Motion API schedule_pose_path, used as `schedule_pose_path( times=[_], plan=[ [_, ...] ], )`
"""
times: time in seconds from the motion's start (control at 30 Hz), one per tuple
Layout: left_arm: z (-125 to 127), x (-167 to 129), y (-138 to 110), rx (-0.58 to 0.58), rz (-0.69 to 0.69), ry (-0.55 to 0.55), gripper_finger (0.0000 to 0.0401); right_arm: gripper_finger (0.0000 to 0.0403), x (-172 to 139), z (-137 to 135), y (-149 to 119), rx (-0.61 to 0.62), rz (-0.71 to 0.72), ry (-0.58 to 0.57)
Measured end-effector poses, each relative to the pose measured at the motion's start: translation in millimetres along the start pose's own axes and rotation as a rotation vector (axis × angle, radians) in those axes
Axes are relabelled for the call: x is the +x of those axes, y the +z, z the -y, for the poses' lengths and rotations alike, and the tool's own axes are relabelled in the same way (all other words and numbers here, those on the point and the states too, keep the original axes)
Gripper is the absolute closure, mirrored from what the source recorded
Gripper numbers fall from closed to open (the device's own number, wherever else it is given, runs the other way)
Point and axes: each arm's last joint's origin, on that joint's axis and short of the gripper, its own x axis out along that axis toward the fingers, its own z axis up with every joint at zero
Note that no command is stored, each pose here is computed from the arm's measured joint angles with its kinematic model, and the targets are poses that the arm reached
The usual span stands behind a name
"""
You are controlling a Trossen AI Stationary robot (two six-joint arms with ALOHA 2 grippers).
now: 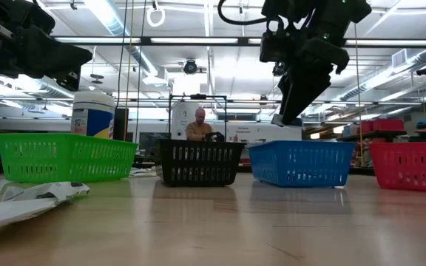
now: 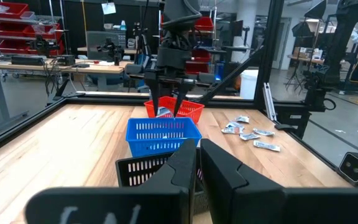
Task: Pick & Place First Aid Supplies
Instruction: Put the alcohol pad into the blue basket
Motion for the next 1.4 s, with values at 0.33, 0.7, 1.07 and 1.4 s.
schedule_pose_path(
  times=[0.33, 0.7, 1.07, 1.4],
  plan=[
    [0, 0, 0, 0.0, 0.0, 0.0, 0.0369, 0.0225, 1, 0, 0, -0.016, 0.006, 0.001],
    [0, 0, 0, 0.0, 0.0, 0.0, 0.0369, 0.0225, 20, 0, -25, -0.022, -0.054, -0.003],
    [0, 0, 0, 0.0, 0.0, 0.0, 0.0369, 0.0225, 23, 0, -28, -0.023, -0.056, -0.003],
    [0, 0, 0, 0.0, 0.0, 0.0, 0.0369, 0.0201, 23, 0, -28, -0.021, -0.052, -0.003]
  ],
)
